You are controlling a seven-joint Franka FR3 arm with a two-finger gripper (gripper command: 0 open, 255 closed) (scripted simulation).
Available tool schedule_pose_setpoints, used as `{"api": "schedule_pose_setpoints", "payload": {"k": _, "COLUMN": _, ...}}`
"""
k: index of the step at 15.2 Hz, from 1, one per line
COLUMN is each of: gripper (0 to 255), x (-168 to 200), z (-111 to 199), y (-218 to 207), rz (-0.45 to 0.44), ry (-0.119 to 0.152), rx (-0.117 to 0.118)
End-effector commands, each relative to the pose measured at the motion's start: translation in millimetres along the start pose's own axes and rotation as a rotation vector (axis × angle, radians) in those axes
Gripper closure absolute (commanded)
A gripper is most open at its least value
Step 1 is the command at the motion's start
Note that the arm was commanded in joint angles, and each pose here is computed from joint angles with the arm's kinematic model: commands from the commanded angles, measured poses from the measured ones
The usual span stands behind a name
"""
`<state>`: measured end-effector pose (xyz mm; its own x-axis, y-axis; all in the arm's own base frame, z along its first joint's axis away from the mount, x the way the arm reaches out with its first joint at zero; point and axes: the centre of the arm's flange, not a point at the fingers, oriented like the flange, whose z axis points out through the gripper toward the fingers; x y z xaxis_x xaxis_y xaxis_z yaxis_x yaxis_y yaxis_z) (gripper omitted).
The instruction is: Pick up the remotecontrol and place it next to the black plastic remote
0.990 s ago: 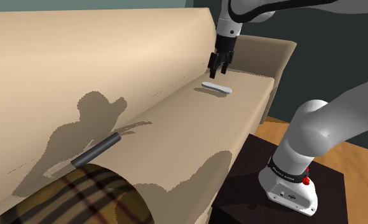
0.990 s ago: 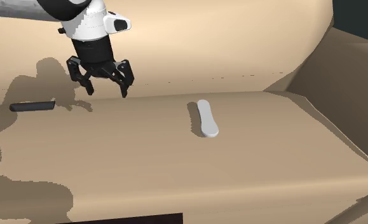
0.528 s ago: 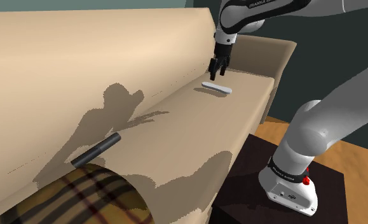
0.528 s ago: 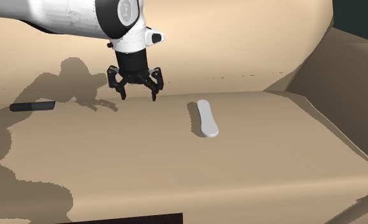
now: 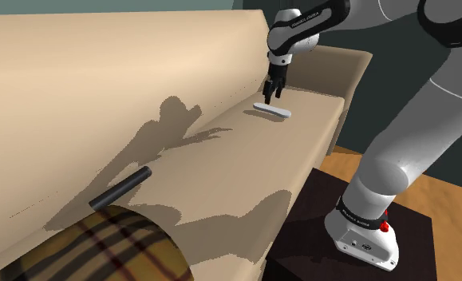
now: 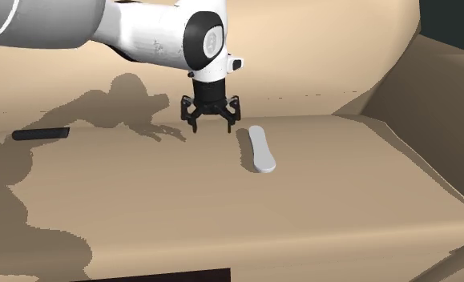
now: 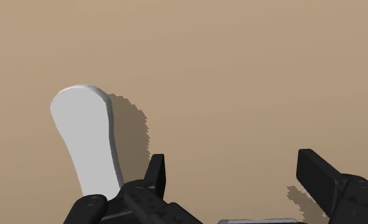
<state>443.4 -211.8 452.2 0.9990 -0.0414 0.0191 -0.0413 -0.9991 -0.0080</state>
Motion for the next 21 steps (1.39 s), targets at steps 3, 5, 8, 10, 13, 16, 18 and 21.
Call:
{"api": "schedule_pose_setpoints", "payload": {"k": 3, "gripper": 0, "x": 20.3, "z": 23.4, "y": 40.7, "rz": -0.013, "ry": -0.01, "rx": -0.014}}
{"api": "schedule_pose_setpoints", "payload": {"k": 5, "gripper": 0, "x": 31.1, "z": 35.5, "y": 60.9, "rz": -0.019, "ry": -0.015, "rx": -0.021}}
{"api": "schedule_pose_setpoints", "payload": {"k": 8, "gripper": 0, "x": 47.4, "z": 53.5, "y": 91.2, "rz": -0.029, "ry": -0.022, "rx": -0.03}}
{"api": "schedule_pose_setpoints", "payload": {"k": 10, "gripper": 0, "x": 58.3, "z": 65.5, "y": 111.4, "rz": -0.035, "ry": -0.027, "rx": -0.037}}
{"api": "schedule_pose_setpoints", "payload": {"k": 13, "gripper": 0, "x": 73.9, "z": 82.2, "y": 140.0, "rz": -0.043, "ry": -0.034, "rx": -0.046}}
{"api": "schedule_pose_setpoints", "payload": {"k": 16, "gripper": 0, "x": 73.4, "z": 98.1, "y": 140.8, "rz": -0.043, "ry": -0.034, "rx": -0.046}}
{"api": "schedule_pose_setpoints", "payload": {"k": 18, "gripper": 0, "x": 73.0, "z": 108.6, "y": 141.3, "rz": -0.043, "ry": -0.034, "rx": -0.046}}
{"api": "schedule_pose_setpoints", "payload": {"k": 21, "gripper": 0, "x": 72.6, "z": 122.2, "y": 141.9, "rz": -0.043, "ry": -0.034, "rx": -0.046}}
